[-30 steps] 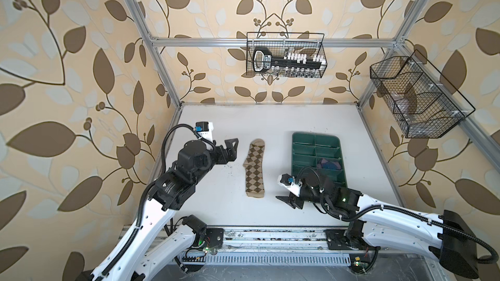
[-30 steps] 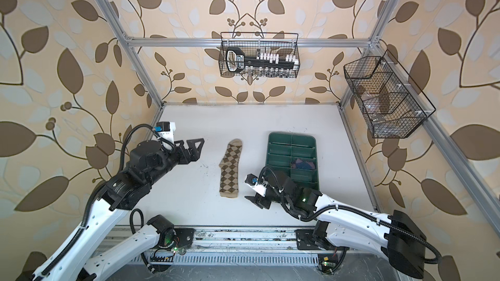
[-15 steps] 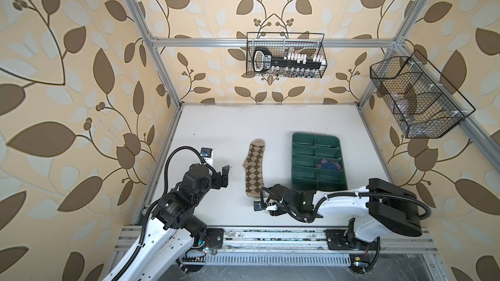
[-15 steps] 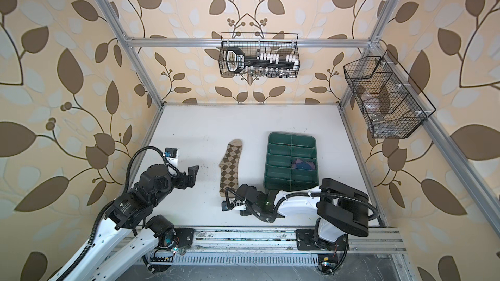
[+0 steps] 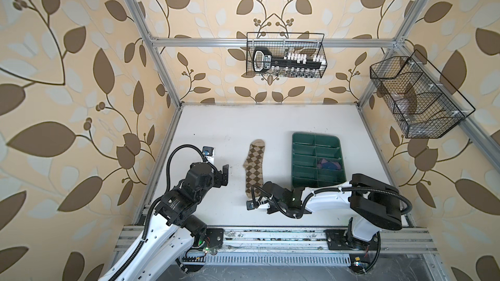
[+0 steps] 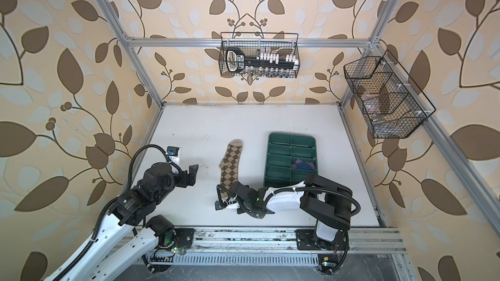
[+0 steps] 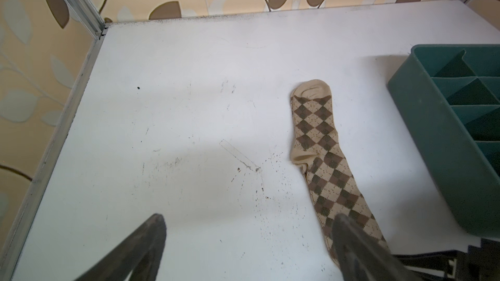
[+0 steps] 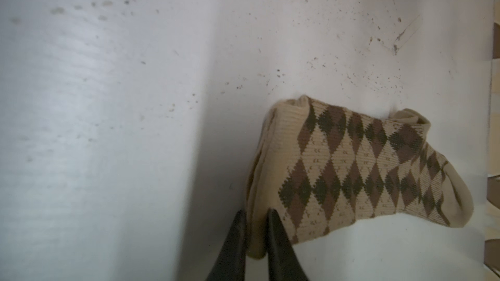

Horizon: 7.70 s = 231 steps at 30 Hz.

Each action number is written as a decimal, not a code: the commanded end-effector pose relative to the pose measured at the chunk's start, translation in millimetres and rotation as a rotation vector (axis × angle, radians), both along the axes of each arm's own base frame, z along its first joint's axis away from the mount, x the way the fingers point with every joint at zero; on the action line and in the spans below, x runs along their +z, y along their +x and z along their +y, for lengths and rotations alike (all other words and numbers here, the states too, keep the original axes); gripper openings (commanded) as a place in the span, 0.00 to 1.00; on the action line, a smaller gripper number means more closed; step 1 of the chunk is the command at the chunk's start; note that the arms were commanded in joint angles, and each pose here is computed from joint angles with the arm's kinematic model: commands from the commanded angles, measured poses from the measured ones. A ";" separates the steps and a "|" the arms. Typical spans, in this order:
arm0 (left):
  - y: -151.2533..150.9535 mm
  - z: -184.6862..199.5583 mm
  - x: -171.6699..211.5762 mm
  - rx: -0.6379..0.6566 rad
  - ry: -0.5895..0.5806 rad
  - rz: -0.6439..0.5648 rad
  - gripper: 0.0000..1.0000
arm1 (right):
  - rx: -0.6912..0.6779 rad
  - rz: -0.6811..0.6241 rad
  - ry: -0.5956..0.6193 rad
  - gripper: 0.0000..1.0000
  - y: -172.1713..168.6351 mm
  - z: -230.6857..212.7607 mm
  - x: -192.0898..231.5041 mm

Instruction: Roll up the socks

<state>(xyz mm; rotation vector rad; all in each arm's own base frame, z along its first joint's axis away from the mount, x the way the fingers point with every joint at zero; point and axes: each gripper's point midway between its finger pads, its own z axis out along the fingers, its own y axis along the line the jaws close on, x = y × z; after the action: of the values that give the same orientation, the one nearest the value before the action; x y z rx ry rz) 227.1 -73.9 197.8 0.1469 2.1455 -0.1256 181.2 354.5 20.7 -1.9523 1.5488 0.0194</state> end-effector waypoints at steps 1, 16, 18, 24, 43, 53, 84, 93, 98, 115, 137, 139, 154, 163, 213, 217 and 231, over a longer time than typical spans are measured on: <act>5.2 -15.9 31.3 -0.102 0.015 -0.074 0.95 | -0.015 0.255 -0.037 0.10 -17.9 -1.2 -10.4; -43.6 -82.9 60.4 -0.833 0.318 -0.295 0.82 | -0.134 0.921 -0.001 0.10 3.8 -7.5 4.9; -46.8 -88.2 42.5 -0.903 0.382 -0.254 0.80 | -0.157 0.958 -0.007 0.10 9.5 -10.9 2.5; -60.4 -114.9 -24.4 -1.117 0.602 -0.189 0.78 | -0.194 0.978 -0.003 0.10 22.3 -18.1 -4.4; -38.4 -161.4 -129.9 -1.106 0.736 -0.126 0.71 | -0.167 1.021 0.023 0.11 22.7 -20.2 -9.1; -19.1 -164.9 -157.0 -1.029 0.770 -0.021 0.45 | -0.151 1.027 0.037 0.11 19.8 -21.3 -9.2; -23.4 -158.4 -156.1 -1.108 0.379 0.474 0.00 | -0.345 -0.439 0.437 0.53 93.1 -101.0 197.0; -23.4 -158.5 -149.7 -1.087 0.244 0.596 0.00 | -0.031 -0.528 0.170 0.56 9.2 -52.0 127.1; -21.0 -158.0 -155.4 -1.079 0.233 0.641 0.00 | 0.004 -0.478 0.170 0.63 -8.6 -31.3 99.0; -14.1 -157.4 -153.0 -1.059 0.241 0.607 0.00 | -0.010 -0.345 0.123 0.68 43.0 1.0 40.4; -5.5 -158.8 -115.9 -1.010 0.218 0.426 0.26 | -0.019 -0.042 0.035 0.00 21.9 -11.1 1.7; -3.9 -157.6 -110.5 -0.994 0.216 0.399 0.34 | -0.015 0.004 0.026 0.00 16.2 -12.5 0.0; 63.8 -50.1 11.9 -0.232 0.419 -0.146 0.53 | -0.019 0.452 -0.082 0.00 -14.4 -21.9 5.3; -25.2 -47.4 50.9 -0.638 0.503 -0.262 0.50 | -0.050 0.784 -0.146 0.00 -19.7 -22.1 -0.3; -30.2 -157.3 -184.7 -1.041 0.833 0.080 0.12 | -0.141 0.957 -0.059 0.04 19.8 -12.4 -7.6; -51.2 -152.2 -187.5 -1.146 0.815 0.163 0.05 | -0.250 0.825 0.097 0.30 53.6 -19.0 22.6; -62.3 -146.6 -190.0 -1.217 0.423 0.585 0.07 | -0.665 -0.077 0.668 0.51 128.8 -139.3 215.3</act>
<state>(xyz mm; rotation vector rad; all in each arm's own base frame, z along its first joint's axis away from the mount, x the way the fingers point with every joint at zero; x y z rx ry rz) 190.8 -231.0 20.8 1.7772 2.1486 -0.2897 315.8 230.9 224.0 -0.9334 1.8792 0.3497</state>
